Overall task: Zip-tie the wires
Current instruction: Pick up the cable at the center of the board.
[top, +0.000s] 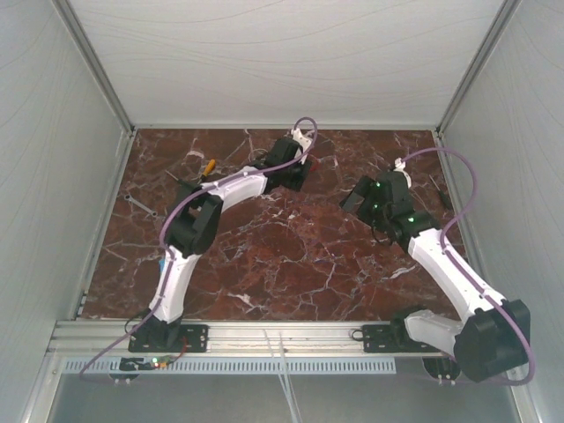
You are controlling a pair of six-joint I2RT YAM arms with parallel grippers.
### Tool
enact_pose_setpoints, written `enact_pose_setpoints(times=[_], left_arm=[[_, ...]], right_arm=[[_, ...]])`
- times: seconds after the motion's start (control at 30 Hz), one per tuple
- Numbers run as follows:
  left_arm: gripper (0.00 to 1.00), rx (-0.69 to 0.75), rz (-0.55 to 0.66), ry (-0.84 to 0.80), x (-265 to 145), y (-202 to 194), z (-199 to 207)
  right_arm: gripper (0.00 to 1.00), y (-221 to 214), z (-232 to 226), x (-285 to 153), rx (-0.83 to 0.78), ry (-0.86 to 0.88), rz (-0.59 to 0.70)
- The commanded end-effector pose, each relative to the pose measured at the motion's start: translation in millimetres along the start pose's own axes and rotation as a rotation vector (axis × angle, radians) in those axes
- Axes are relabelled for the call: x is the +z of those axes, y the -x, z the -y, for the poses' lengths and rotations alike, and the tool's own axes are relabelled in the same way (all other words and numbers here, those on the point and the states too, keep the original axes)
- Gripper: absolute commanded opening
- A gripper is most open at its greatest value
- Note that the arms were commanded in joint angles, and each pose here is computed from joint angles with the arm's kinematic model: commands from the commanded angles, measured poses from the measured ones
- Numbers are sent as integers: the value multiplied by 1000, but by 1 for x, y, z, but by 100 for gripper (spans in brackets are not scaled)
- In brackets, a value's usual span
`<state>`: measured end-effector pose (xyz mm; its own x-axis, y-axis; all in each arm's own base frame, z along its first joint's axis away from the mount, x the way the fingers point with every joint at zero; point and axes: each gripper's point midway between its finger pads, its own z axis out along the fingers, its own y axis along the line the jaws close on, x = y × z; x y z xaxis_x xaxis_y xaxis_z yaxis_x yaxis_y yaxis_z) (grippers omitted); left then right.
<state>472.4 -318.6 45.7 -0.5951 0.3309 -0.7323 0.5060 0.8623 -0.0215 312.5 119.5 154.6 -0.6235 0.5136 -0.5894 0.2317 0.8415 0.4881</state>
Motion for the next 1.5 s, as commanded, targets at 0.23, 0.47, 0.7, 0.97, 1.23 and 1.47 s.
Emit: enact_pose_setpoints(times=[0.23,0.47,0.7,0.97,1.23,1.47], left_arm=[[40,56,-21,6,40,20,-19],[42,19,-84,-44,44,0,-11],[40,-7,-119,-55,48,-13,-6],[10,3,-150,-12,52,-29,2],[0,-36,-111,-27,38,-17,13],[0,-107,15,-136,-3,57,32]], right_arm=[[79,-8,1,-17,-18,55,-10],[80,-11,2,-16,-19,58,-15],[80,-14,3,-15,-20,61,-25],[79,-17,5,-14,-22,55,-30],[79,-17,5,-17,-30,64,-24],[79,-11,-3,-23,-37,104,1]])
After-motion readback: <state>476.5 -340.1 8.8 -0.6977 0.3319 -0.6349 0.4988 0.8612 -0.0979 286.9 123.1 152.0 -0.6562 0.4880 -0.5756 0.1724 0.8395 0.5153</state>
